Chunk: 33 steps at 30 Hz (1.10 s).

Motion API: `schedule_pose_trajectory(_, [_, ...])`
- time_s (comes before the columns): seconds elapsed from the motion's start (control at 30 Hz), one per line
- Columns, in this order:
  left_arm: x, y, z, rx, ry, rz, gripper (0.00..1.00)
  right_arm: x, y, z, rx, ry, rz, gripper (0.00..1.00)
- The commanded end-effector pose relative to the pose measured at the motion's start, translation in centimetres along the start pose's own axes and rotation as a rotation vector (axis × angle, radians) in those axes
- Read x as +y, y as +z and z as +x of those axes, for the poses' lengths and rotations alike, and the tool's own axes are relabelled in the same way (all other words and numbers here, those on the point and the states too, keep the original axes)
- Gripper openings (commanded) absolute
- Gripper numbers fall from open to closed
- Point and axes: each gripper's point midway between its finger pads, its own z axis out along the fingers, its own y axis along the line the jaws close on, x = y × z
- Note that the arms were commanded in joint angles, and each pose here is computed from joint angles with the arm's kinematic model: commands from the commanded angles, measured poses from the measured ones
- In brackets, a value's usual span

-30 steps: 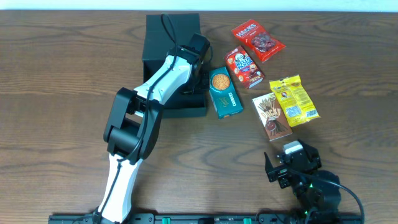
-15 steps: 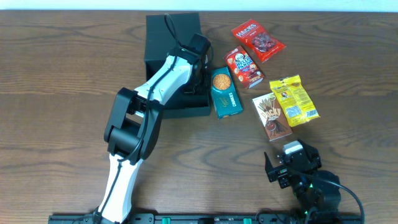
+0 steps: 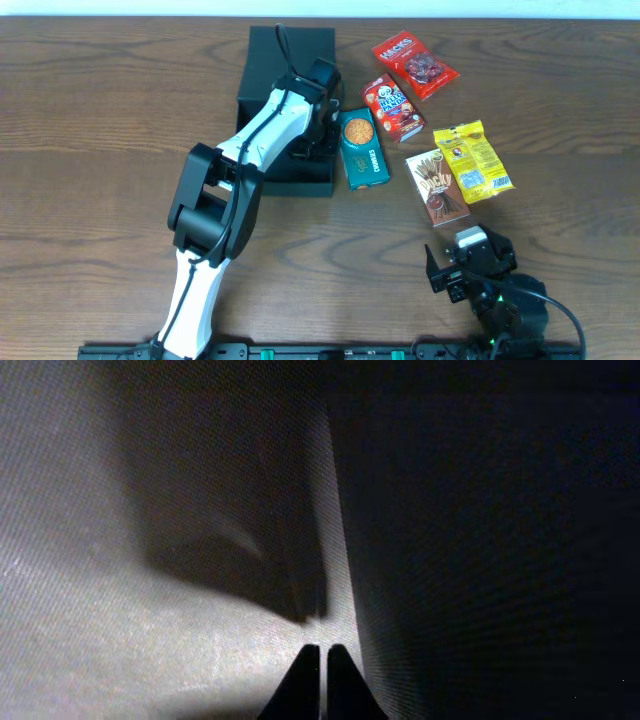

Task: Pack container

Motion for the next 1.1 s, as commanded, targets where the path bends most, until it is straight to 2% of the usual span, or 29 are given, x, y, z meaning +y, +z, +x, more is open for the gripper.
schedule_pose_trajectory(0.0, [-0.4, 0.8, 1.6, 0.059, 0.046, -0.019, 0.06, 0.1, 0.1, 0.4, 0.007, -0.013, -0.001, 0.99])
schedule_pose_trajectory(0.27, [-0.9, 0.8, 1.7, 0.056, 0.034, -0.018, 0.06, 0.1, 0.1, 0.4, 0.007, -0.013, -0.001, 0.99])
schedule_pose_trajectory(0.63, [-1.2, -0.9, -0.6, -0.022, -0.054, -0.025, 0.06, 0.1, 0.1, 0.4, 0.006, -0.013, -0.001, 0.99])
schedule_pose_trajectory(1.07, [-2.0, -2.6, -2.0, -0.066, -0.06, -0.004, 0.06, 0.1, 0.1, 0.4, 0.007, -0.013, -0.001, 0.99])
